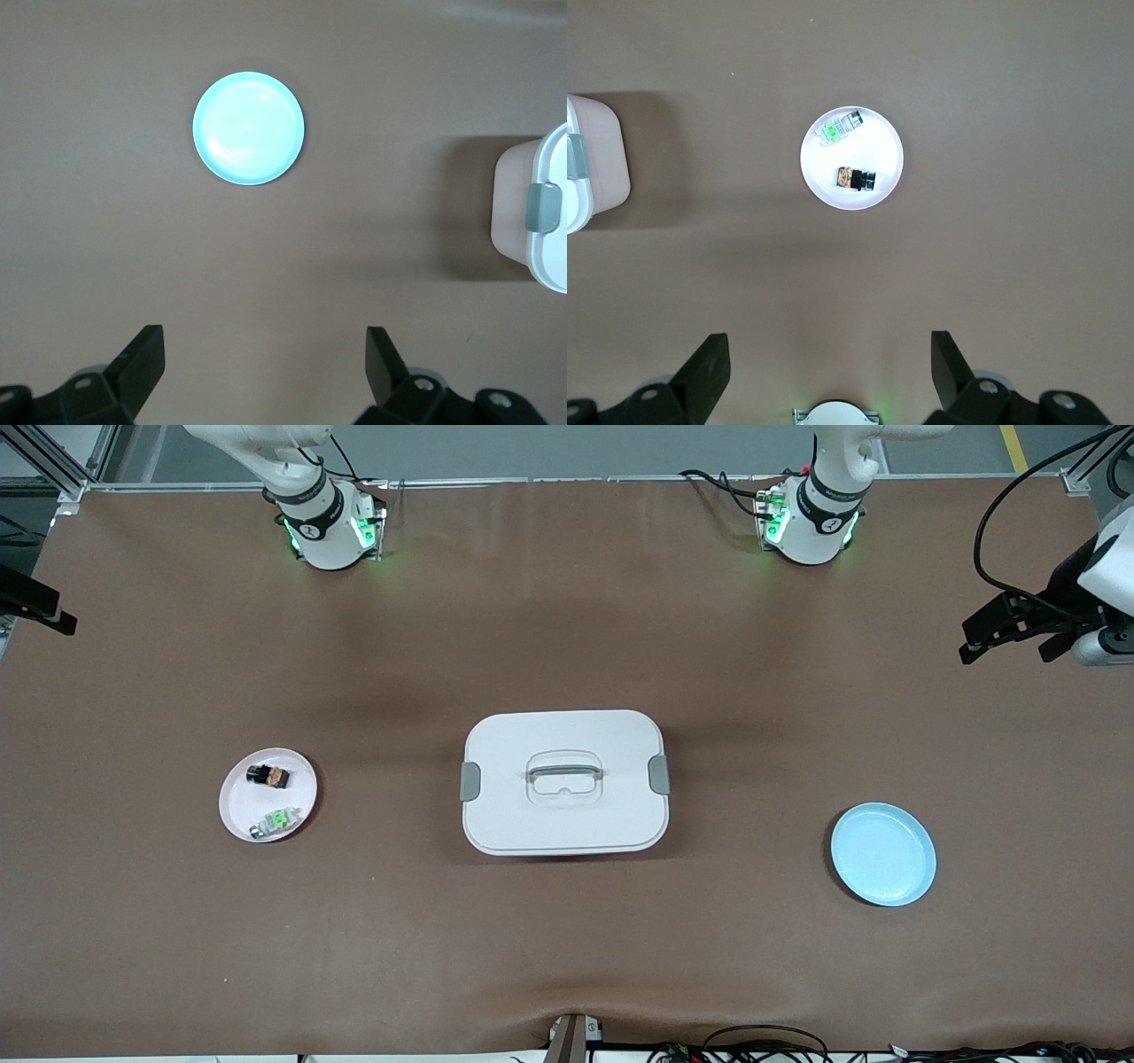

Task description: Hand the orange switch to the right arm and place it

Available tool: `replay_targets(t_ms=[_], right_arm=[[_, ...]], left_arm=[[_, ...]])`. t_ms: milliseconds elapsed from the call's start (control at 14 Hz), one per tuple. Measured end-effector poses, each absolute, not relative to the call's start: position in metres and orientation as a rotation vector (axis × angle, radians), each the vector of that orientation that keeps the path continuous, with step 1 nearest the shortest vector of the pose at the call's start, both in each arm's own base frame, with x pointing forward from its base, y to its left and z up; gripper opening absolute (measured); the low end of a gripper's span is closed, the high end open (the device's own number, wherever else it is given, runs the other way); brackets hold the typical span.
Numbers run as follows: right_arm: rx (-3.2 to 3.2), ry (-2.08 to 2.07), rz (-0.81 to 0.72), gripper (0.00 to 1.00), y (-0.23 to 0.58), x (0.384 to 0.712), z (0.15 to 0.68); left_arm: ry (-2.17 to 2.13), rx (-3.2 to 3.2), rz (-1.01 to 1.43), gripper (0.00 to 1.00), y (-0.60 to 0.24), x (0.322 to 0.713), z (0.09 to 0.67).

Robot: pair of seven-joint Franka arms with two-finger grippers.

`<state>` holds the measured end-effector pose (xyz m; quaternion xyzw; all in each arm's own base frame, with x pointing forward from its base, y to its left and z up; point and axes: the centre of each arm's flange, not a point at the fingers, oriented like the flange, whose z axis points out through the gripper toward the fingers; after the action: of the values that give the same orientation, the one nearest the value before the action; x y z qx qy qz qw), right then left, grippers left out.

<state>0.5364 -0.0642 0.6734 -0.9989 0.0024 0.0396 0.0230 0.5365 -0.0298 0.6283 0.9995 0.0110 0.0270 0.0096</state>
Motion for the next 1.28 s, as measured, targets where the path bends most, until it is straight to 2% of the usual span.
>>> replay_targets(t_ms=[1283], right_arm=[[-3.1,0.0,0.052,1.0,-0.0593,0.5373,0.682]], left_arm=[[0.023,3.123,0.056,1.0,-0.0307,0.5355,0.6256]])
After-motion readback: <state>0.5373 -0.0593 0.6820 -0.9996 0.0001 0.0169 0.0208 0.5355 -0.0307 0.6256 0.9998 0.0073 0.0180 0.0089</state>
